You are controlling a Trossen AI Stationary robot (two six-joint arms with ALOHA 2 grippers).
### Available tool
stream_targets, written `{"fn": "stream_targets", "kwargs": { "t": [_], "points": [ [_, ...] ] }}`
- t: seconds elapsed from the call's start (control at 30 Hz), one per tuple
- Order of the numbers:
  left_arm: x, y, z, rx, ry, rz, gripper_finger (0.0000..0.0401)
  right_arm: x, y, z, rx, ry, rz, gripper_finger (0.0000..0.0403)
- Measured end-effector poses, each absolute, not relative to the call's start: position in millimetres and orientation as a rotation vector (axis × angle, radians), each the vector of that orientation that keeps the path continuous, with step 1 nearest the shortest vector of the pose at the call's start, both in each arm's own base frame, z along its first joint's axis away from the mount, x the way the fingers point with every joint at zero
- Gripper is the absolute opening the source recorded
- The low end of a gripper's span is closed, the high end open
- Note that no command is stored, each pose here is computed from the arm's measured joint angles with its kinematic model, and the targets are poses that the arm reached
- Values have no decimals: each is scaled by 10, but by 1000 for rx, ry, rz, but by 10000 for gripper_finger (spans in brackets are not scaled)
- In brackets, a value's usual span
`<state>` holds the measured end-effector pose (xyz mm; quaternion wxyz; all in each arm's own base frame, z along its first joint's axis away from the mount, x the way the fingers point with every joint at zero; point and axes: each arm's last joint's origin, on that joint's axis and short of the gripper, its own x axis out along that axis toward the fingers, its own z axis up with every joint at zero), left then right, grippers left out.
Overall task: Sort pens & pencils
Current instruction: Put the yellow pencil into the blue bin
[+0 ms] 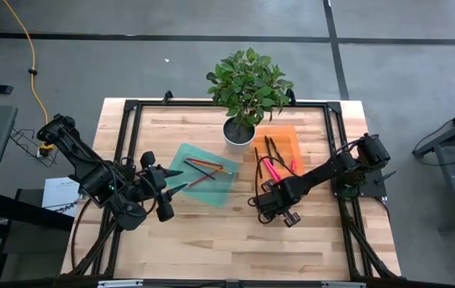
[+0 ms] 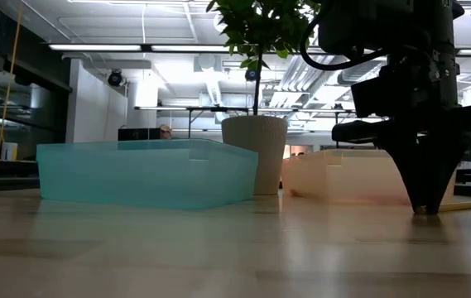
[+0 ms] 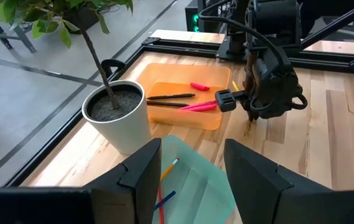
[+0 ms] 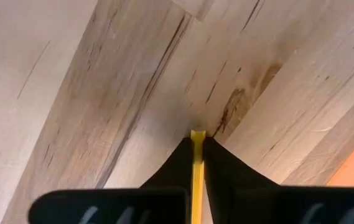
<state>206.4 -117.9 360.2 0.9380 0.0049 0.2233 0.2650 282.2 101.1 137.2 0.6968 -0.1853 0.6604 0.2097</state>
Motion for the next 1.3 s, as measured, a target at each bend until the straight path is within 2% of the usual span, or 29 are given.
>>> {"fn": "stream_targets", "kwargs": {
  "t": [0.37,0.73,1.3],
  "points": [
    [2064,-1179,3603,10,456,541,161,2877,1031,1416,-397,1462,454,3],
    [2064,-1179,3602,10,456,541,161,3207,1138,1836,-353,1285,435,1],
    [1980,-1114,3708,50,482,553,161,3782,1064,3162,-168,831,260,0]
  ]
}}
